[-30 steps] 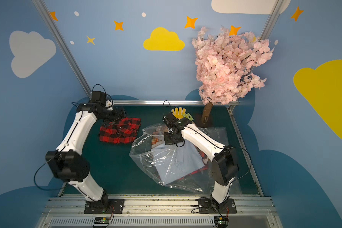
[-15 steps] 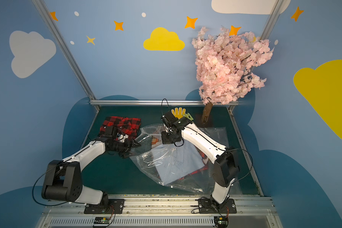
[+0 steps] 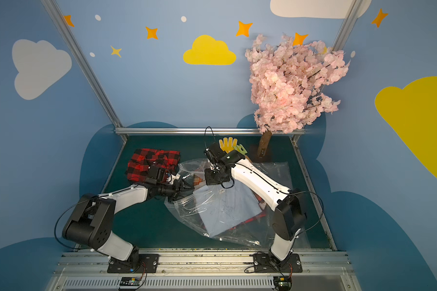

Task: Take the shirt out of the vacuum bag
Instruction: Take out the shirt from the vacuum bag.

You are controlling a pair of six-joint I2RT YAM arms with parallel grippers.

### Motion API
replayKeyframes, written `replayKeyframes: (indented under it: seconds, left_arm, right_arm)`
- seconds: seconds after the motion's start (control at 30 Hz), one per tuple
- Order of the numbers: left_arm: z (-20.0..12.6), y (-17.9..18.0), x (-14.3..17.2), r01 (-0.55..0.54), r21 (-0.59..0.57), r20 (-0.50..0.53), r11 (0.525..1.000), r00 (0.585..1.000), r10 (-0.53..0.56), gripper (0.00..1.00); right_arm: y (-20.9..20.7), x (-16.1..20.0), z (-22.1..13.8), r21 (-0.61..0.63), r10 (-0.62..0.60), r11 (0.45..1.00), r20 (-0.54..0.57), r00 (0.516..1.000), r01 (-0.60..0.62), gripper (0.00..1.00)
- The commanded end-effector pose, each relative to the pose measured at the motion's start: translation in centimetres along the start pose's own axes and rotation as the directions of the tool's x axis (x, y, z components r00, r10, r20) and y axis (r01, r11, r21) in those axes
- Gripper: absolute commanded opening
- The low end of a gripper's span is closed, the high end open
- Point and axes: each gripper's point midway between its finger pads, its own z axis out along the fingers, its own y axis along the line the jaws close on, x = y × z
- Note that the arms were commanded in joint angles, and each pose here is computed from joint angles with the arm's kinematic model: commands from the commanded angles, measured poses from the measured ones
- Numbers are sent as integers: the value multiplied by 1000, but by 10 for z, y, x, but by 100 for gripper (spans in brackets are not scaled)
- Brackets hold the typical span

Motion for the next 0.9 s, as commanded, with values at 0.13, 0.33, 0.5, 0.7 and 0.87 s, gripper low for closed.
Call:
replayKeyframes:
  seconds: [0.13, 0.33, 0.5, 0.7, 0.87]
  left_arm:
    - [25, -14, 14, 12, 96, -79, 995, 997, -4, 77]
    - [35, -10, 31, 48, 106, -140, 993, 990, -33, 77]
    - [42, -5, 38, 62, 103, -159, 993, 986, -45, 77]
    - [41, -14, 48, 93, 167, -190, 982, 980, -60, 78]
    - [39, -14, 69, 93, 162, -227, 982, 972, -55, 80]
  right_arm:
    - [0, 7, -7, 8, 0, 1000, -18, 1000, 0, 0]
    - [-2, 8, -3, 15, 3, 1000, -26, 1000, -3, 0]
    - [-1, 7, 1, 13, 4, 1000, -33, 999, -3, 0]
    - [-1, 7, 3, 16, 2, 1000, -38, 999, -2, 0]
    - [-2, 5, 3, 15, 4, 1000, -34, 999, -4, 0]
